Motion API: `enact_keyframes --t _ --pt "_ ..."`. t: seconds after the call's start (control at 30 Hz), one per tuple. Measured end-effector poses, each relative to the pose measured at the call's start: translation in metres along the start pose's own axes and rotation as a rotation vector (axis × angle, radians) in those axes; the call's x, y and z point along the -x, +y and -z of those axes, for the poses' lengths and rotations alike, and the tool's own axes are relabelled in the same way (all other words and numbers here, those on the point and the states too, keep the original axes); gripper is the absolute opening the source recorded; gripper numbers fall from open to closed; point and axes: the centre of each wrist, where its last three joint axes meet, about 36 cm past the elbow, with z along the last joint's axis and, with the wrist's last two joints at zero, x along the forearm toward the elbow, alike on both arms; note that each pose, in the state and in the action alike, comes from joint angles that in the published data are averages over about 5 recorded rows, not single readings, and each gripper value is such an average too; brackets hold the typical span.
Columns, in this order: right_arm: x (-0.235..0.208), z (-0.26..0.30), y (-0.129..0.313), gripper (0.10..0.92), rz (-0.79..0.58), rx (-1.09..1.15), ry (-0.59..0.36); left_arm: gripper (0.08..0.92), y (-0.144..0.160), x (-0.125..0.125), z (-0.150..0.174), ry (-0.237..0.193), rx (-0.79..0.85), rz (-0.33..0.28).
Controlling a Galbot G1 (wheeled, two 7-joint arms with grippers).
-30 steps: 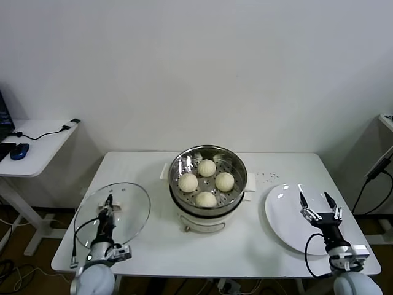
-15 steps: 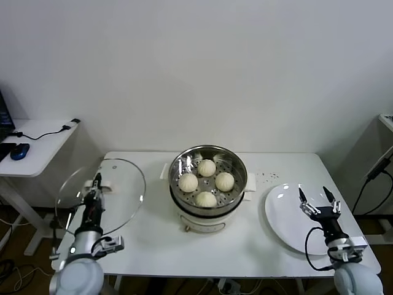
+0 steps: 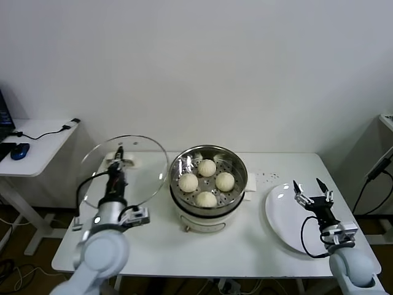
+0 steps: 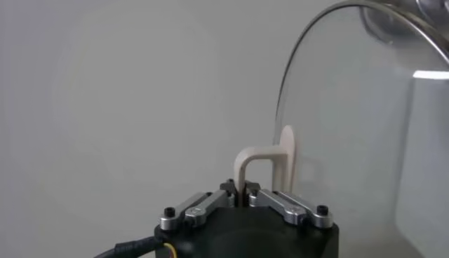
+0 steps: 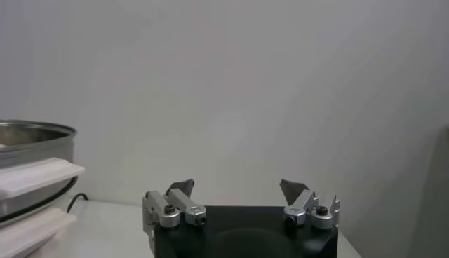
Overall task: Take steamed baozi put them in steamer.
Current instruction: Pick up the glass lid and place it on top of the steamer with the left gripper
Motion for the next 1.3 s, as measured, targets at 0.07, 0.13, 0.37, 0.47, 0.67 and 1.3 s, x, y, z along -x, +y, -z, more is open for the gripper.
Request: enact_keyframes --t 0.07,0.13,0.37,0.47,0.67,1.3 --pt "0.001 0.0 -0.002 0.823 -0.001 -0.005 0.004 0.147 0.004 0.004 0.017 -0.019 -0.01 0.004" --pt "0.002 -0.001 -0.005 0.823 -0.002 -0.011 0.008 0.147 0.006 0.008 0.035 -0.039 -0.019 0.005" --pt "0.001 -0.003 -0.012 0.823 -0.011 -0.026 0.015 0.147 -0.002 0.009 0.1 -0.109 -0.047 -0.021" --pt "0.0 -0.003 -0.014 0.823 -0.016 -0.029 0.016 0.147 -0.008 0.006 0.129 -0.139 -0.059 -0.04" --pt "-0.005 -0.006 -0.02 0.823 -0.022 -0.032 0.019 0.147 -0.015 0.004 0.177 -0.179 -0.082 -0.065" --pt "-0.009 -0.011 -0.022 0.823 -0.033 -0.03 0.021 0.147 -0.044 0.014 0.232 -0.188 -0.054 -0.12"
